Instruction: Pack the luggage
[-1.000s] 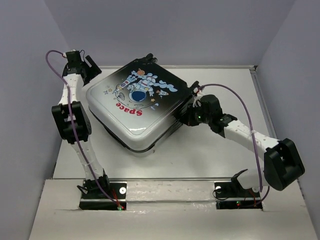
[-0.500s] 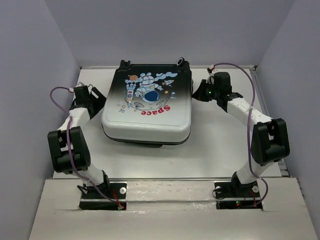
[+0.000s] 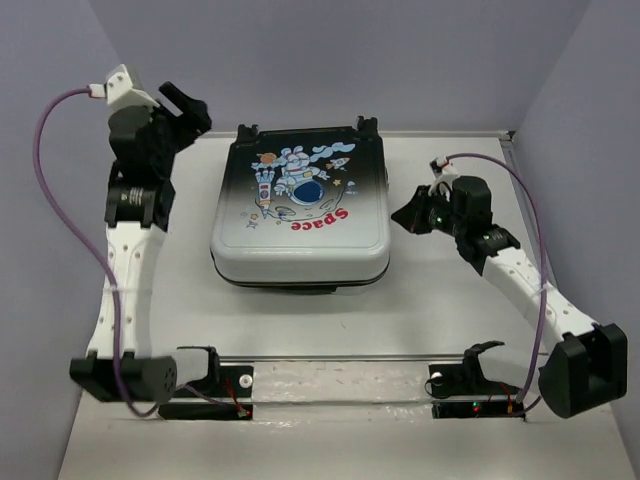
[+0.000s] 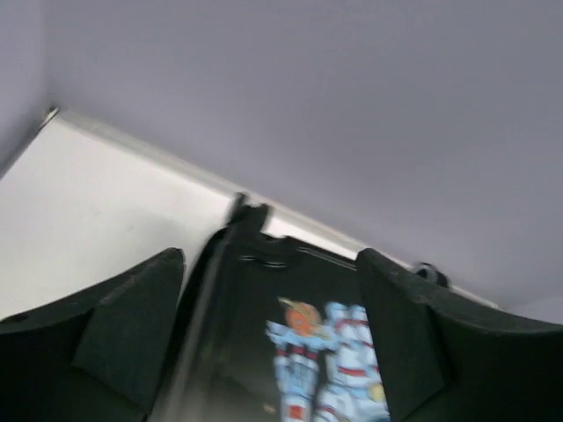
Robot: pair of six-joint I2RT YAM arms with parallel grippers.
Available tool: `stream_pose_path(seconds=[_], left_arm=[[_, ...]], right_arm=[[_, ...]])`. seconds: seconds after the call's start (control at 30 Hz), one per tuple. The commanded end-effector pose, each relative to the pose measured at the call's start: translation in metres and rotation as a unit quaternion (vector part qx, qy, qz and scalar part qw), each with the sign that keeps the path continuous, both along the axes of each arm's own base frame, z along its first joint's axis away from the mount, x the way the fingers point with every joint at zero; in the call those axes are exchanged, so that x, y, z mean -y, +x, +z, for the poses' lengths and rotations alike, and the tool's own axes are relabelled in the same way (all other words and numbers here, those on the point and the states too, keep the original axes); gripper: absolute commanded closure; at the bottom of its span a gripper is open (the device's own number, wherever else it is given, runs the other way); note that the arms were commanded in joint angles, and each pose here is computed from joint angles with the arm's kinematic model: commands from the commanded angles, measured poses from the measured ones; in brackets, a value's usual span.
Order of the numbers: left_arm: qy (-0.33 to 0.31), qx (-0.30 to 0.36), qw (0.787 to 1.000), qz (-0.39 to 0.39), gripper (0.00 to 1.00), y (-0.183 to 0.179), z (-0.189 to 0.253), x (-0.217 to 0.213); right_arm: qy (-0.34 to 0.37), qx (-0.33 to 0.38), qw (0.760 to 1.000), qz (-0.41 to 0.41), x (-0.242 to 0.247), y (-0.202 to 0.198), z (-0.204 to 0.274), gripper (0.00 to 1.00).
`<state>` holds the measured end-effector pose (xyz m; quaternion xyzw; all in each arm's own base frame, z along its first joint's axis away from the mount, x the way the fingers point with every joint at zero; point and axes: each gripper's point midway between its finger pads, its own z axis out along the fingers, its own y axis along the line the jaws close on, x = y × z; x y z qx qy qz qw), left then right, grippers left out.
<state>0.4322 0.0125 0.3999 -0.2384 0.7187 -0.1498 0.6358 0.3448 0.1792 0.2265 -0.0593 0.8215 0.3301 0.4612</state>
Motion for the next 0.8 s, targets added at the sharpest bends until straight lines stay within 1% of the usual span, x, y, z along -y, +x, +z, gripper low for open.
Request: stream_pose_path(seconds=[0.0, 0.03, 0.07, 0.1, 0.13, 0.17, 0.2, 0.23, 0.27, 0.3, 0.33, 0.37, 0.4, 0.43, 0.5, 0.53, 0.57, 0.6, 0.63, 0.67, 0.7, 0.73, 0.77], left_arm=[[0.060, 0.050, 0.992, -0.101, 0.22, -0.079, 0.035, 0.095], [0.055, 0.057, 0.987, -0.140, 0.41, -0.102, 0.033, 0.116], [0.043, 0.020, 0.976, -0.212, 0.51, -0.124, -0.007, 0.164], [0.030, 0.028, 0.968, -0.246, 0.64, -0.150, -0.009, 0.180], [0.009, 0.022, 0.950, -0.311, 0.68, -0.183, -0.020, 0.217], [0.008, -0.004, 0.948, -0.318, 0.72, -0.196, -0.051, 0.226], [-0.011, 0.005, 0.941, -0.339, 0.79, -0.218, -0.049, 0.230], [-0.026, 0.007, 0.930, -0.366, 0.82, -0.233, -0.053, 0.242], [-0.039, -0.015, 0.905, -0.424, 0.83, -0.263, -0.075, 0.265], [-0.048, -0.015, 0.887, -0.458, 0.85, -0.281, -0.079, 0.277], [-0.046, -0.030, 0.871, -0.487, 0.86, -0.296, -0.090, 0.288], [-0.041, -0.055, 0.842, -0.535, 0.86, -0.327, -0.109, 0.304], [-0.036, -0.068, 0.832, -0.550, 0.86, -0.341, -0.120, 0.311], [-0.011, -0.089, 0.836, -0.541, 0.86, -0.344, -0.144, 0.315], [0.001, -0.122, 0.831, -0.543, 0.86, -0.357, -0.170, 0.319], [0.014, -0.144, 0.835, -0.531, 0.86, -0.355, -0.187, 0.318], [0.018, -0.151, 0.843, -0.517, 0.86, -0.351, -0.196, 0.316], [0.019, -0.161, 0.857, -0.490, 0.86, -0.343, -0.210, 0.309], [0.018, -0.163, 0.864, -0.476, 0.85, -0.337, -0.215, 0.306], [0.022, -0.169, 0.871, -0.460, 0.83, -0.330, -0.226, 0.300], [0.017, -0.171, 0.876, -0.450, 0.80, -0.325, -0.230, 0.297], [0.003, -0.165, 0.888, -0.430, 0.76, -0.310, -0.229, 0.292], [0.006, -0.170, 0.887, -0.428, 0.75, -0.307, -0.238, 0.289]], right_arm=[[-0.001, -0.040, 0.998, 0.047, -0.020, -0.053, -0.033, 0.93], [-0.004, -0.036, 0.998, 0.059, -0.024, -0.063, -0.031, 0.93], [-0.012, -0.047, 0.996, 0.079, -0.035, -0.079, -0.038, 0.93], [-0.014, -0.051, 0.995, 0.088, -0.038, -0.088, -0.042, 0.93], [-0.015, -0.053, 0.993, 0.103, -0.048, -0.098, -0.043, 0.93], [-0.011, -0.048, 0.993, 0.108, -0.052, -0.102, -0.041, 0.93], [-0.004, -0.046, 0.993, 0.112, -0.055, -0.103, -0.039, 0.93], [0.006, -0.041, 0.993, 0.113, -0.058, -0.103, -0.033, 0.93], [0.022, -0.028, 0.991, 0.131, -0.064, -0.104, -0.023, 0.93], [0.030, -0.017, 0.990, 0.135, -0.067, -0.101, -0.013, 0.93], [0.035, -0.008, 0.990, 0.136, -0.069, -0.098, -0.006, 0.93], [0.038, 0.007, 0.991, 0.128, -0.071, -0.090, 0.001, 0.93], [0.038, 0.014, 0.992, 0.120, -0.071, -0.084, 0.006, 0.93], [0.036, 0.019, 0.993, 0.113, -0.074, -0.075, 0.011, 0.93], [0.033, 0.026, 0.993, 0.111, -0.074, -0.071, 0.015, 0.93], [0.031, 0.029, 0.994, 0.105, -0.072, -0.071, 0.013, 0.93], [0.022, 0.036, 0.994, 0.099, -0.068, -0.071, 0.009, 0.92], [0.012, 0.037, 0.994, 0.098, -0.061, -0.078, -0.004, 0.86], [0.000, 0.046, 0.993, 0.104, -0.057, -0.084, -0.013, 0.82], [-0.004, 0.056, 0.994, 0.094, -0.052, -0.084, -0.021, 0.76], [-0.013, 0.047, 0.995, 0.085, -0.042, -0.093, -0.044, 0.64], [-0.016, 0.047, 0.995, 0.084, -0.039, -0.097, -0.055, 0.61], [-0.014, 0.052, 0.995, 0.082, -0.037, -0.100, -0.068, 0.60]])
